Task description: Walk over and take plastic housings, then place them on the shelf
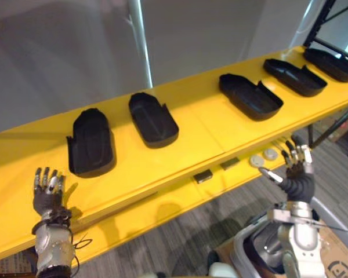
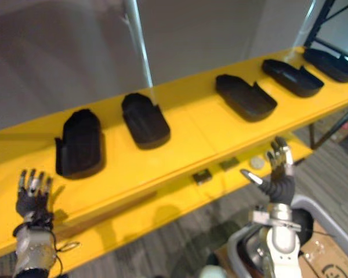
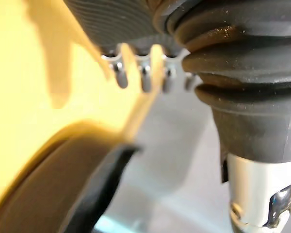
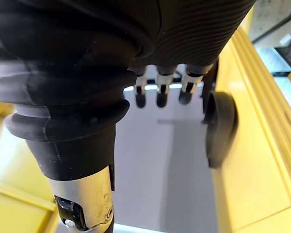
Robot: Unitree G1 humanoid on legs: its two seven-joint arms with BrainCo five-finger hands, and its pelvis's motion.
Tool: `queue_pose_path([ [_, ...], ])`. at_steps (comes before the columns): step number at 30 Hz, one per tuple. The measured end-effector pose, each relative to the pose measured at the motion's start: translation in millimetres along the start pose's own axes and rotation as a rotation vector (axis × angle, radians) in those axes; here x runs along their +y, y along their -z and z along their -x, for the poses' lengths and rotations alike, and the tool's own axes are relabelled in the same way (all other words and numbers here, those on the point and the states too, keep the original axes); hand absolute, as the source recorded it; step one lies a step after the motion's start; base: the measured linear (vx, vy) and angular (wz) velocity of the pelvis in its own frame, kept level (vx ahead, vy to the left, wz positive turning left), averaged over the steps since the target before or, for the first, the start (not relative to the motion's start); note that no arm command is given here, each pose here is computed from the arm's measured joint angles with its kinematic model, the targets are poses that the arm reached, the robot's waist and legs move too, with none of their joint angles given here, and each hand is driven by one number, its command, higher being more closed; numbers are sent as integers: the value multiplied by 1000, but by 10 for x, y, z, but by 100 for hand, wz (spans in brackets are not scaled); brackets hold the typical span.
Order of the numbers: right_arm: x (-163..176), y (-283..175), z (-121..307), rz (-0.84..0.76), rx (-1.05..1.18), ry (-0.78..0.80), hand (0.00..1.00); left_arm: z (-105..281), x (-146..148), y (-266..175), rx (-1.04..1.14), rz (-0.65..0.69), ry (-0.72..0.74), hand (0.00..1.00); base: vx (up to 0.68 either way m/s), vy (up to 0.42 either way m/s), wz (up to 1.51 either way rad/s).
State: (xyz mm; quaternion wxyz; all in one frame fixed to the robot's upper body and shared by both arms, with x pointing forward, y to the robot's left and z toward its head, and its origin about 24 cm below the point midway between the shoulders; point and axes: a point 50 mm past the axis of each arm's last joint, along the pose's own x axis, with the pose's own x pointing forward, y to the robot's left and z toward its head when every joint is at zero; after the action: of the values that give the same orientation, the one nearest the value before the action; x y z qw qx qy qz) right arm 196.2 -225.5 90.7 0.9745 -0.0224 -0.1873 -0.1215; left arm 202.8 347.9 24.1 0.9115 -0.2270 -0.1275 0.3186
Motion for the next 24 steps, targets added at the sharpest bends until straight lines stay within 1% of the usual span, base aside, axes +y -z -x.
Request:
queue_pose_path([
  [1,-1,5,10,0,4,0,0,-32,5,-176,-114,-11,-39,0,0,0,0],
  [2,-5,9,20,1,8,1,0,-44,-18,-261,-163,-12,-43,0,0,0,0],
  [3,-8,16,37,1,14,4,0,-57,-97,-452,-266,-8,-31,0,0,0,0],
  [4,-7,19,50,-2,17,6,0,-41,-216,-654,-371,-18,0,0,-7,-2,3],
  [5,-5,17,54,-4,17,7,0,-22,-278,-744,-419,-28,19,0,-6,-2,7],
  [6,3,9,60,-11,14,10,0,39,-410,-898,-491,-31,72,0,-4,-3,7],
  [7,8,5,63,-14,13,11,0,82,-469,-958,-518,-26,102,0,-3,-4,12],
  [9,25,-42,98,-33,0,22,0,332,-687,-1094,-590,-15,216,0,4,-6,18],
  [10,33,-62,112,-39,-5,24,0,406,-733,-1112,-598,-18,241,0,26,-5,16],
  [12,54,-115,161,-57,-16,28,0,670,-853,-1095,-551,-69,361,0,45,-3,9],
  [13,53,-123,172,-59,-16,30,0,714,-879,-1068,-521,-80,392,0,39,-9,18],
  [15,59,-136,200,-65,-15,33,0,819,-917,-930,-391,-145,500,0,20,-20,20],
  [19,87,-131,209,-80,-9,22,0,897,-790,-751,-194,-229,546,0,-24,-21,10],
  [24,83,-120,227,-80,1,31,0,935,-715,-548,-27,-254,582,0,-21,-5,1],
])
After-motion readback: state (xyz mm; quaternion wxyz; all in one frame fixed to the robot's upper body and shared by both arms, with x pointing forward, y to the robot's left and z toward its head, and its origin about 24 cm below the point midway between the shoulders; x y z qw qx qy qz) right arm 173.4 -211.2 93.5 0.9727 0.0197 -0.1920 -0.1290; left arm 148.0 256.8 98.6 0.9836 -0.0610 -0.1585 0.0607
